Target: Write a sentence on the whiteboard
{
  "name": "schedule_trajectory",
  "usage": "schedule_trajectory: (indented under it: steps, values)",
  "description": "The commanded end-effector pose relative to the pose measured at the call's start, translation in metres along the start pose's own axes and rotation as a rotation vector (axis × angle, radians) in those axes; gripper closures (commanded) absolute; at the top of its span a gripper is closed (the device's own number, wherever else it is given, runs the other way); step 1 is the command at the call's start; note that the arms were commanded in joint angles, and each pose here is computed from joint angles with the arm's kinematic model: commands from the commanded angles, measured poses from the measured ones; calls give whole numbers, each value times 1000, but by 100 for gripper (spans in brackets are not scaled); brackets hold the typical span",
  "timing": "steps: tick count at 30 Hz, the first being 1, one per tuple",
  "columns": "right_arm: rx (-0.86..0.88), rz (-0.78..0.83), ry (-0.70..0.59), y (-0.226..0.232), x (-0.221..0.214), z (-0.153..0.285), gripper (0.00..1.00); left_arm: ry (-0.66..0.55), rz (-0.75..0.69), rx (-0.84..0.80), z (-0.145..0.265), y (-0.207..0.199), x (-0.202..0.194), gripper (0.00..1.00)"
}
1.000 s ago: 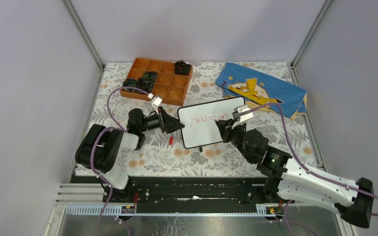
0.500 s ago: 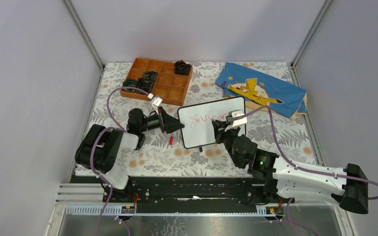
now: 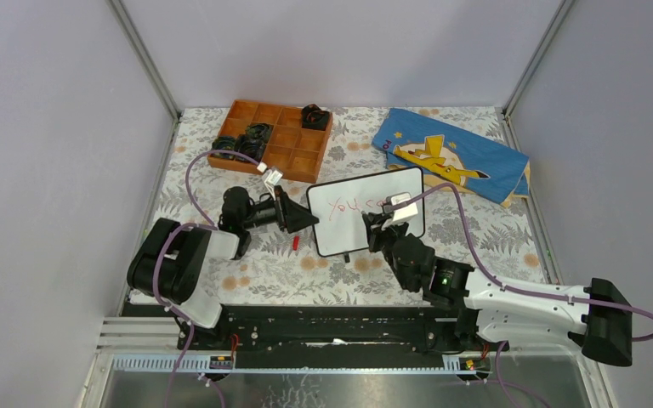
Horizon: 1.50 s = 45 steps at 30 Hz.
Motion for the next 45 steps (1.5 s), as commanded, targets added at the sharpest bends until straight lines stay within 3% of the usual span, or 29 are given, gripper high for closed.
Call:
schedule_trajectory:
  steps: [1,8,17,30,45]
  values:
    - [47,-8,-40,4,4,3,100,-3,-72,6,-4,-2,8,42]
    - [4,-55,-58,-3,3,4,100,5,-70,17,-5,2,6,43]
    - [111,-41,-14,14,3,5,100,-2,-71,9,-6,0,9,45]
    - [115,-32,6,18,3,3,100,22,-95,35,-9,-3,4,48]
    - [134,49,41,31,-29,8,100,45,-105,56,-12,1,1,49]
Point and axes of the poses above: each gripper's point midway between its finger pads, its own z axis back along the fingers, its own y axis along the line the jaws close on, x = y × z, the point moved 4 cm from there along z, back along the fingers, and after that the axes turned 5 degrees about z, right-handed, at the moved point
